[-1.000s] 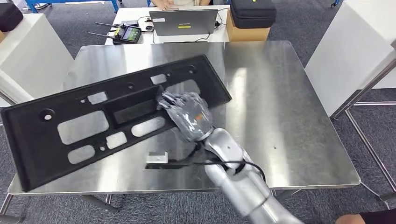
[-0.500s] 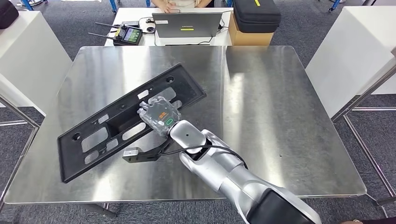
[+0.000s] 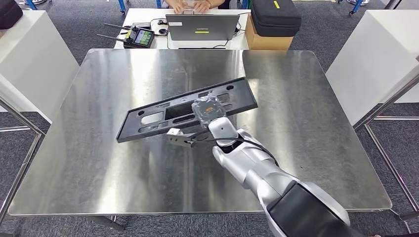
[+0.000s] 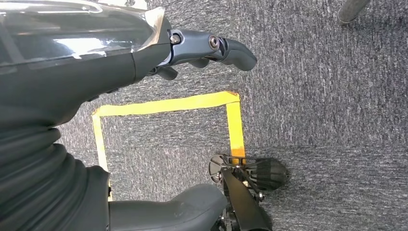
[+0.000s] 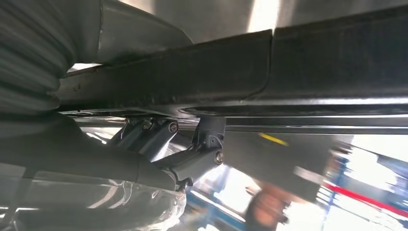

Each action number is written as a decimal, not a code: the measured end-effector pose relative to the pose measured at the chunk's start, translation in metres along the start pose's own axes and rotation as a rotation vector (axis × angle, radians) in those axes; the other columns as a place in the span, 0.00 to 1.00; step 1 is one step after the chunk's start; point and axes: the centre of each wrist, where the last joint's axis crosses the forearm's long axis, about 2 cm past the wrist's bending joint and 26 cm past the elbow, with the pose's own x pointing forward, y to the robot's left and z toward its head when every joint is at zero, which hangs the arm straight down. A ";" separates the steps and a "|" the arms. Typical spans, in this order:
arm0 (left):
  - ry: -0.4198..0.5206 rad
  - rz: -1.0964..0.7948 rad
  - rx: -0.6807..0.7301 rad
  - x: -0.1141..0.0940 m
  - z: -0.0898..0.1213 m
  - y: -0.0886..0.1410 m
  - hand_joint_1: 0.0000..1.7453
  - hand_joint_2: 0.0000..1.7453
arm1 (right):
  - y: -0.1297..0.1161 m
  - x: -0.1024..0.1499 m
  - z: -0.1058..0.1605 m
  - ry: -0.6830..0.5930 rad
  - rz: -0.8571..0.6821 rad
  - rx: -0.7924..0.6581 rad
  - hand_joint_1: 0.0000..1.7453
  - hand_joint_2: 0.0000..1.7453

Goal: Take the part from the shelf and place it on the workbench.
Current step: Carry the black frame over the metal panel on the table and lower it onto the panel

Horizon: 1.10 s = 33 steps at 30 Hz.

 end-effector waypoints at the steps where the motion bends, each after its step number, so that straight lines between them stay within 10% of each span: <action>1: 0.000 0.000 0.000 -0.001 0.000 0.000 0.00 1.00 | 0.004 -0.007 0.000 0.027 -0.010 0.018 0.25 0.25; 2: 0.000 -0.001 0.000 -0.001 0.000 0.000 0.00 1.00 | 0.007 -0.014 0.001 0.051 -0.020 0.035 0.00 0.00; 6: -0.002 -0.012 -0.001 -0.001 0.000 0.000 0.00 1.00 | 0.019 -0.033 0.003 0.106 -0.042 0.076 0.00 0.00; 10: -0.002 -0.012 0.000 0.000 0.000 0.000 0.00 0.00 | 0.022 -0.039 0.004 0.106 -0.082 0.089 0.00 0.00; 33: 0.033 -0.004 0.026 0.000 0.000 0.001 0.00 0.00 | 0.010 -0.038 0.000 0.043 -0.213 -0.092 0.00 0.00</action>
